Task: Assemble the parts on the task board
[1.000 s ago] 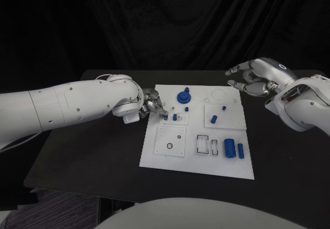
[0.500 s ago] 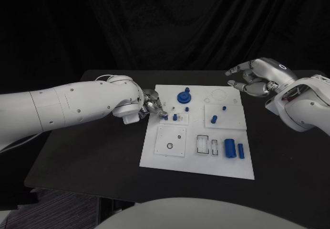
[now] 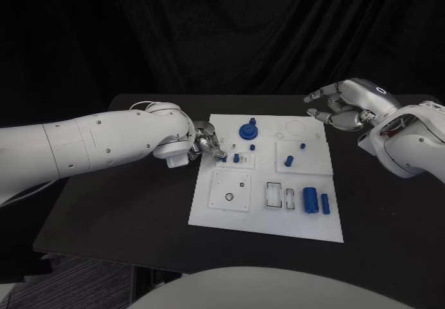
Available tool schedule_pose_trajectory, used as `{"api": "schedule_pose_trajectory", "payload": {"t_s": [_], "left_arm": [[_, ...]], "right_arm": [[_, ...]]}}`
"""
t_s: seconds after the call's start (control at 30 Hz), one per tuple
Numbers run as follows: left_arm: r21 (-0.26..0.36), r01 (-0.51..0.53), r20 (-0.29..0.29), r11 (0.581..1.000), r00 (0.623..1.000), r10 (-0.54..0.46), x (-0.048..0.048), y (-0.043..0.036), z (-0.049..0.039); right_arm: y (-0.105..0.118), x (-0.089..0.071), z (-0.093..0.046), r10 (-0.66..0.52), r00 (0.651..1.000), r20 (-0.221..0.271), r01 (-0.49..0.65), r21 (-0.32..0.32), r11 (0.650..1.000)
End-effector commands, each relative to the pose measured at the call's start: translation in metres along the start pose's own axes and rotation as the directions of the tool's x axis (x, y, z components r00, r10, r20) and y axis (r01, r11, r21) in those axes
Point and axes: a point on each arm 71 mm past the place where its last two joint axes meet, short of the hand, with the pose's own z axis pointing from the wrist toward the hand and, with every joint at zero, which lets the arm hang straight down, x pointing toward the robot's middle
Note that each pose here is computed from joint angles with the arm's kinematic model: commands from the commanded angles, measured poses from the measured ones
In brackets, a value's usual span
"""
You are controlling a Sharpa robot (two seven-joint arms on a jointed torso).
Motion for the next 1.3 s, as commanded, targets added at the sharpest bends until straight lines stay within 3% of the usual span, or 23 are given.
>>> {"api": "schedule_pose_trajectory", "payload": {"t_s": [0.03,0.7,1.3], "left_arm": [[0.011,-0.008,-0.009,1.0,1.0,0.008,0.0026,-0.0016,0.0007],[0.012,-0.02,-0.032,1.0,0.999,0.02,0.0059,-0.0039,0.0024],[0.012,-0.028,-0.053,1.0,0.998,0.028,0.0065,-0.0013,0.0028]], "right_arm": [[-0.0007,0.0001,0.0003,-0.001,1.0,-0.006,0.001,0.015,1.0],[-0.001,0.0011,0.0009,-0.001,1.0,-0.016,0.001,0.02,1.0],[-0.0005,0.0021,0.0018,0.0,1.0,-0.024,0.001,0.02,1.0]]}}
